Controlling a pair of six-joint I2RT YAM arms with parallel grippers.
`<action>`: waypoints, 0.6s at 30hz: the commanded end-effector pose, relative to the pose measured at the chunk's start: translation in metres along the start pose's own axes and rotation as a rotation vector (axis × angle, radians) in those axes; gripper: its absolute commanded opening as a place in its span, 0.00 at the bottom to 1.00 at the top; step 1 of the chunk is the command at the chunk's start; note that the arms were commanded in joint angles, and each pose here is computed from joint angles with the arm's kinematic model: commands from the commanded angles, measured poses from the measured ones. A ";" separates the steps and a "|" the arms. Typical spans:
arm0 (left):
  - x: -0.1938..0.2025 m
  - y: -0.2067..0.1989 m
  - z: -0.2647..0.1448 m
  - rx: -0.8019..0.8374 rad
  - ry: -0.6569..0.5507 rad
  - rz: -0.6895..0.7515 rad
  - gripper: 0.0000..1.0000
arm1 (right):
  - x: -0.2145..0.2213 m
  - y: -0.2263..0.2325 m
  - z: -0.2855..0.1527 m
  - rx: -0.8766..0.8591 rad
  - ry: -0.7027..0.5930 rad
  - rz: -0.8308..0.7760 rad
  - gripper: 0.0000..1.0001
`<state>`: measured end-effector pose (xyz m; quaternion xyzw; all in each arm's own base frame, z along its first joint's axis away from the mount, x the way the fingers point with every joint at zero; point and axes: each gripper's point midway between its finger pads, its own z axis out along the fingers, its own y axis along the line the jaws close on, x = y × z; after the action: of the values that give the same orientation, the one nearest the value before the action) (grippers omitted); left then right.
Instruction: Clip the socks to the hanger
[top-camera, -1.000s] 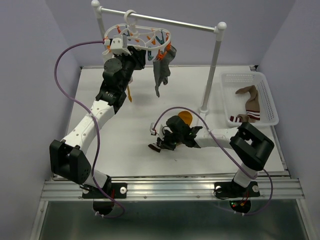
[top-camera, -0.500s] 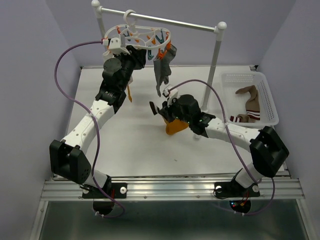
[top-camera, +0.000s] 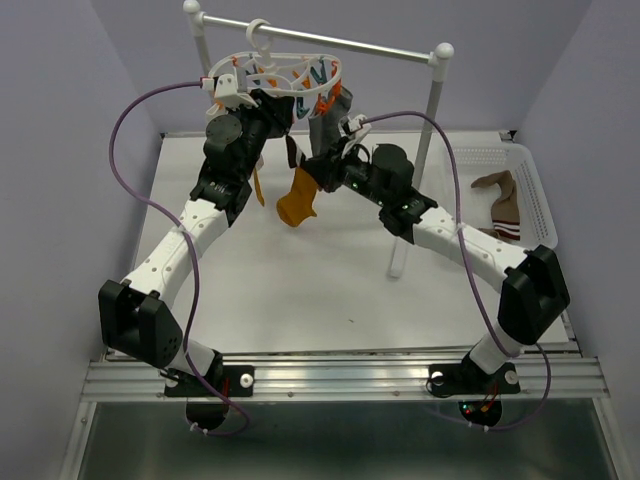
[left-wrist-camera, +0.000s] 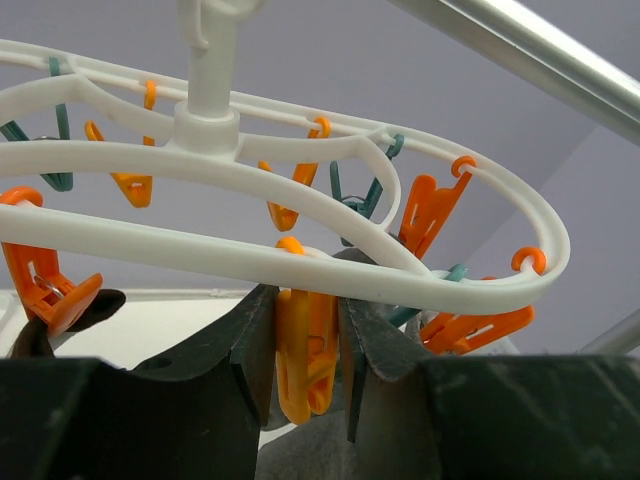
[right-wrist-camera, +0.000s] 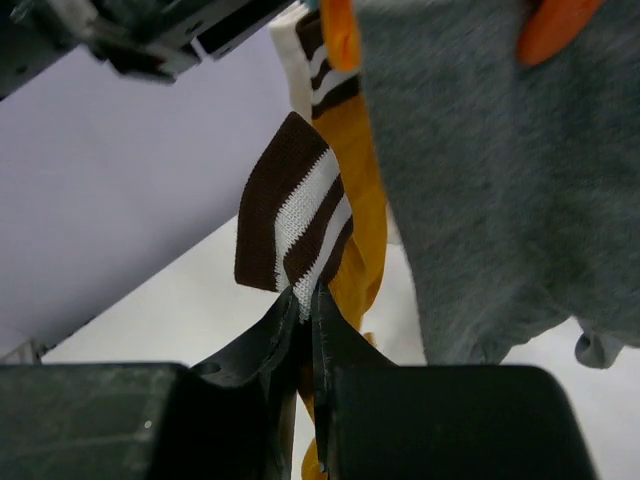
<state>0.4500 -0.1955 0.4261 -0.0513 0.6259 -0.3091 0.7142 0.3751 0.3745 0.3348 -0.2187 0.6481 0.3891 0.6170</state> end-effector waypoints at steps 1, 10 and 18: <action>-0.040 -0.018 0.001 0.049 -0.095 -0.020 0.00 | -0.040 -0.008 0.011 -0.049 -0.093 0.082 0.04; -0.045 -0.020 -0.001 0.052 -0.105 -0.024 0.00 | -0.049 -0.011 0.021 -0.101 -0.101 0.117 0.04; -0.044 -0.020 0.001 0.052 -0.104 -0.029 0.00 | -0.064 -0.006 0.024 -0.164 -0.143 0.157 0.05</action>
<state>0.4500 -0.1957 0.4262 -0.0538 0.6258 -0.3152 0.7114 0.4094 0.3738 0.3468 -0.1838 0.6436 0.4631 0.5810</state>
